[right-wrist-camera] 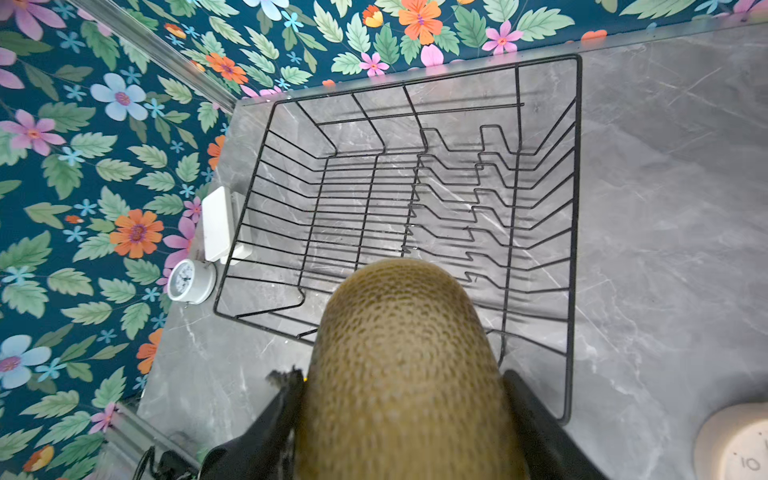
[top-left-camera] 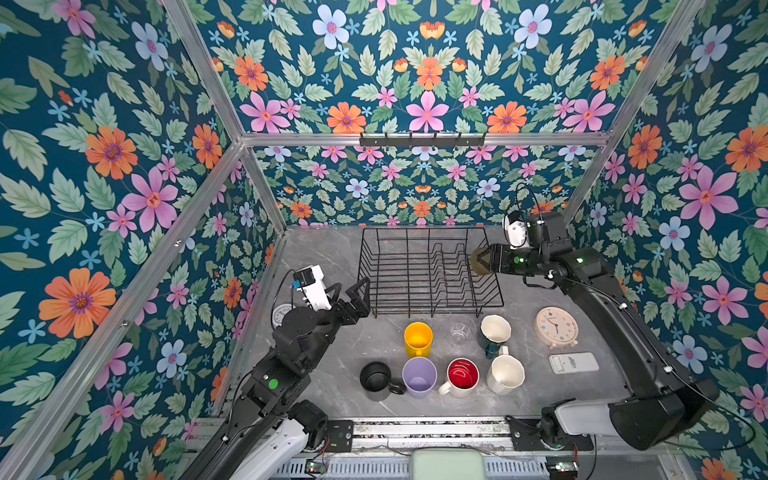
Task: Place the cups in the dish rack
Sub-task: 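Carry the glass over the dish rack with the right gripper while the left arm withdraws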
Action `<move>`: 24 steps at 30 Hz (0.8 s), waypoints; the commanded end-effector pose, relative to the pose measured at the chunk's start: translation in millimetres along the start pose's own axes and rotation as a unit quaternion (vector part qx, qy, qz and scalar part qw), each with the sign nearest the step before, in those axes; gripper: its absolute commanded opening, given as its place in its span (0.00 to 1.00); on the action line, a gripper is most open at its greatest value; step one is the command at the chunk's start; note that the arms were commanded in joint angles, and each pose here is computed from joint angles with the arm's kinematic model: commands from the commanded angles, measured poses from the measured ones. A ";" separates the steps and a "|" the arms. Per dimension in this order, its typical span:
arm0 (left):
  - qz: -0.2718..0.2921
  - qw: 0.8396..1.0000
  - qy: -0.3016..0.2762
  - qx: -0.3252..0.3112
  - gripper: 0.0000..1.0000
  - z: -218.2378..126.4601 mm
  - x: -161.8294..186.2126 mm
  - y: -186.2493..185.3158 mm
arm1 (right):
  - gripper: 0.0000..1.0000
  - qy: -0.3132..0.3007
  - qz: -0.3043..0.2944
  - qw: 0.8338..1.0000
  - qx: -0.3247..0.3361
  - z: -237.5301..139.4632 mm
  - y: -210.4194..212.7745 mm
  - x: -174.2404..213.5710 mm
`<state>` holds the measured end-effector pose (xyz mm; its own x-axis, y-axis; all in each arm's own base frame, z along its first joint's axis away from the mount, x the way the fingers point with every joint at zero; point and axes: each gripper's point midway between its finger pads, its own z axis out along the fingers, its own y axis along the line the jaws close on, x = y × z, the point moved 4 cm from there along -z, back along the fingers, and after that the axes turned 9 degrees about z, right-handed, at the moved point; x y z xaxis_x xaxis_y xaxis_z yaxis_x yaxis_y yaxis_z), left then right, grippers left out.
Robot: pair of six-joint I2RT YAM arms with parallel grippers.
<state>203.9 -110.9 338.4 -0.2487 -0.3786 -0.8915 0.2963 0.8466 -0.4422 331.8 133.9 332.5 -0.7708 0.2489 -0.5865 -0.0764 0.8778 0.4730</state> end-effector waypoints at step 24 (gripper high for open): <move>-0.018 0.997 -0.028 -0.063 1.00 -53.4 -10.3 30.5 | 0.00 0.062 -0.054 0.989 0.124 164.8 -42.2 -46.9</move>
<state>168.5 -66.5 342.6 -0.2012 -0.4256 -0.8822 0.1968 0.8647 -0.4621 467.9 153.7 236.7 -0.8420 0.1313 -0.5233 -0.0096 0.9662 0.2578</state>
